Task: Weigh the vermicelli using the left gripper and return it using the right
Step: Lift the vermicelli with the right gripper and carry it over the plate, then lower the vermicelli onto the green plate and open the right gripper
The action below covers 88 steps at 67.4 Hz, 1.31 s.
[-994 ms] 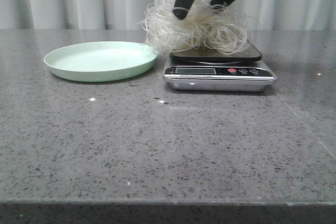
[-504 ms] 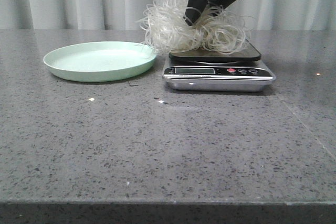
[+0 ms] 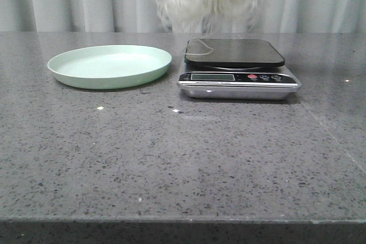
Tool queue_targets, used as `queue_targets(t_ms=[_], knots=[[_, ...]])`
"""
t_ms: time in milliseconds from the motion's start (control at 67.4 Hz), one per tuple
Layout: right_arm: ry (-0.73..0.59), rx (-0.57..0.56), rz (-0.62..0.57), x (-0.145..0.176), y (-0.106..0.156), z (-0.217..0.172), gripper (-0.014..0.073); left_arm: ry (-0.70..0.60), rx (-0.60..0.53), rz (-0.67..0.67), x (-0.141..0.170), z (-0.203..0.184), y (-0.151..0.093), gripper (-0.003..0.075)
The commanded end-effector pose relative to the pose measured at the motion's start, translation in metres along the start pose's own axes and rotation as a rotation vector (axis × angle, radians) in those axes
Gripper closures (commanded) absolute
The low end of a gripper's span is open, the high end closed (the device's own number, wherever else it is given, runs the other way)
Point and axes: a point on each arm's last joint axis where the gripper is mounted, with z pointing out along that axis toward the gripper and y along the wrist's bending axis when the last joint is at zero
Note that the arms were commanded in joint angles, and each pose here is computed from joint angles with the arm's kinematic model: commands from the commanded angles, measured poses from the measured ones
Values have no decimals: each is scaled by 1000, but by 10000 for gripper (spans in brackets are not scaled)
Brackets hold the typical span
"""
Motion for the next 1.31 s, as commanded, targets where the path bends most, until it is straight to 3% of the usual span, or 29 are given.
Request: queue_targets(t_ms=[0,237,460,756,1053,1142,1246,1290], knots=[[-246,-36,13,-35,11,-61,444,-102,-20,-7,-16,-1,2,584],[-425,-180,36,-58,54,-65,444,-102,-20,-7,-16,-1,2,584],[-329,-246,11,-50,86,-6,444,-102,-20,-7,-16,-1,2,584],[-165,-258,15,-29,90,59,444,-102,-20,-7,-16,-1,2,584],[-161,-256,17,-28,90,65,438,-102,-20,-7,-16,-1,2,584],[-156,-257,17,-27,90,65,352,-102,-20,-7,-16,-1,2,584],[-157,-258,16,-28,90,64,120,-102,-20,-7,-16,-1,2,584],[-163,-258,15,-29,90,61,67,-102,-20,-7,-16,-1,2,584]])
